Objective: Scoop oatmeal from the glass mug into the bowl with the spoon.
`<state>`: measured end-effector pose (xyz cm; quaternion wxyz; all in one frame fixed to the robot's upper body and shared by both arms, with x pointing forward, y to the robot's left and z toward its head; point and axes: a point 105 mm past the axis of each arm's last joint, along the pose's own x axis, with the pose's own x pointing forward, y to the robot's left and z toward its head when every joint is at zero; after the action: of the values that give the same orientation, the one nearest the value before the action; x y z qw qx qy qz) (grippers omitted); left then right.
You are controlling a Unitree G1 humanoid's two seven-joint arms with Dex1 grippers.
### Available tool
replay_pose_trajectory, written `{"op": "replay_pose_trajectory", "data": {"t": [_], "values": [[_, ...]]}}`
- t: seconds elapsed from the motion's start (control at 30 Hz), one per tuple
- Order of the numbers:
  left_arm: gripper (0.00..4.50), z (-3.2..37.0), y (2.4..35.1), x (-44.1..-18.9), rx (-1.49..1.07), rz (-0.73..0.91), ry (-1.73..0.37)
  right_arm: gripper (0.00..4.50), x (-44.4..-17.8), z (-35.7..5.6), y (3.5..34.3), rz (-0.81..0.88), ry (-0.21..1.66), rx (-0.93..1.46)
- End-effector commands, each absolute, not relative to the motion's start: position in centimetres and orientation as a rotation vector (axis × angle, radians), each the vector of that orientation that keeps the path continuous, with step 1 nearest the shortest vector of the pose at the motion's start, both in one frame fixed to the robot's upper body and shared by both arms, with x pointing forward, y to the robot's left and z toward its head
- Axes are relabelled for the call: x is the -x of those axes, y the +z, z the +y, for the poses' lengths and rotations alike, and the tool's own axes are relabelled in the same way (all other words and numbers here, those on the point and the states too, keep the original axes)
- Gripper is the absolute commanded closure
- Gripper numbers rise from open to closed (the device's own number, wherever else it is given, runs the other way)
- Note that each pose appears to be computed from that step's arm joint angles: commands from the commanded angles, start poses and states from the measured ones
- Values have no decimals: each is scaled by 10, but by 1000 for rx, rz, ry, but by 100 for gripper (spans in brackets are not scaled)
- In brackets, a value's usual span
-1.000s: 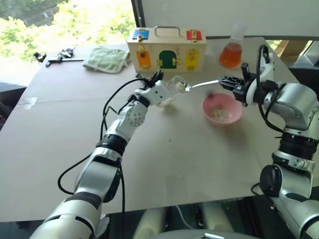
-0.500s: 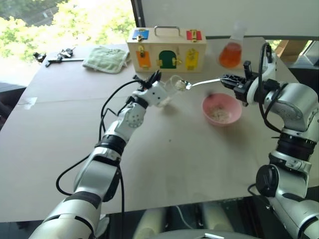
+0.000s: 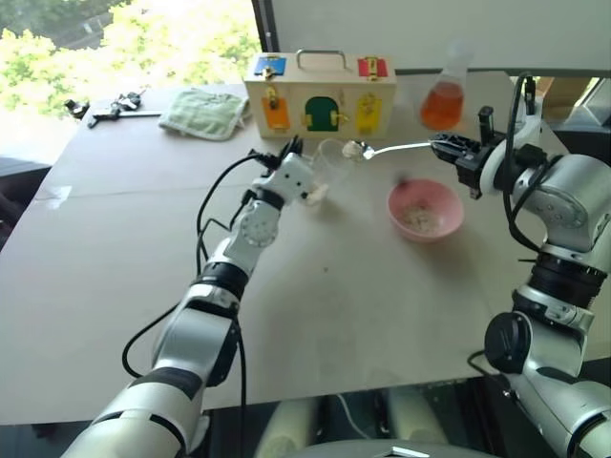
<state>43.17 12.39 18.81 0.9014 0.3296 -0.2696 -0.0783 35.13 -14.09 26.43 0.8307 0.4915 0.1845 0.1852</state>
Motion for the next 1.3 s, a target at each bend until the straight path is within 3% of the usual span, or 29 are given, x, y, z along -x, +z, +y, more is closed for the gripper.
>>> {"op": "replay_pose_trajectory", "data": {"t": [0.03,0.47,1.3], "values": [[449,122,207,-430,-617,-626,-146,450,-345,-140,286,315,429,-1047],[449,109,204,-433,-585,-610,-180,450,-324,-146,291,209,366,-1144],[449,109,199,-433,-602,-595,-210,450,-283,-202,223,117,212,-1113]]}}
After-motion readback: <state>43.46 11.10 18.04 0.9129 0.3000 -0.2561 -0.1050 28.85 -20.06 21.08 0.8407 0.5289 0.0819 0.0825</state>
